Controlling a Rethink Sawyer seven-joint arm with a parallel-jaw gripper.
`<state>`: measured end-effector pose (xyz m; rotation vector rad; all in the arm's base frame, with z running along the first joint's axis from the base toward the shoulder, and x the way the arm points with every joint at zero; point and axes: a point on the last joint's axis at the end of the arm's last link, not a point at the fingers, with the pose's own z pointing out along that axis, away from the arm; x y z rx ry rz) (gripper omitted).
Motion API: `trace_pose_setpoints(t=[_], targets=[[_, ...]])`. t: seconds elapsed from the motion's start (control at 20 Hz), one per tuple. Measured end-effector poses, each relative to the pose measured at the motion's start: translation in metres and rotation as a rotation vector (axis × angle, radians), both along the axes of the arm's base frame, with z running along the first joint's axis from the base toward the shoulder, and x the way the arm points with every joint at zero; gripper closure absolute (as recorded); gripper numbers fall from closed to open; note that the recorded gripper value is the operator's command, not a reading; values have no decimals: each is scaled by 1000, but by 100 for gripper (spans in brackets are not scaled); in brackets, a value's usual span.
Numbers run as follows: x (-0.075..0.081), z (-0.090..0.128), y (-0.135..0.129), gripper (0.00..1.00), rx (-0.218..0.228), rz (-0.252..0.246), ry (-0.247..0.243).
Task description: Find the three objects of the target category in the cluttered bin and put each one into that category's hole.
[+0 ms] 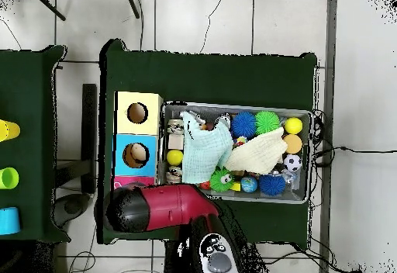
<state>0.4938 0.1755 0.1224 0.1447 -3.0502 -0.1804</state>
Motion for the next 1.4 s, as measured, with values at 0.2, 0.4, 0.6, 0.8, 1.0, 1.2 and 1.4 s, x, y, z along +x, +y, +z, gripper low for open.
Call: trace_pose_setpoints(t=[0.2, 0.4, 0.6, 0.8, 1.0, 1.2, 1.4], targets=[[-9, -24, 14, 100, 2, 31, -6], [-14, -32, 17, 100, 0, 37, 4], [-13, -32, 14, 100, -6, 33, 2], [-10, -32, 10, 100, -13, 25, -3], [-8, -31, 7, 100, -18, 20, -7], [-6, -22, 5, 100, -24, 20, -3], [-5, -11, 4, 100, -31, 24, 5]])
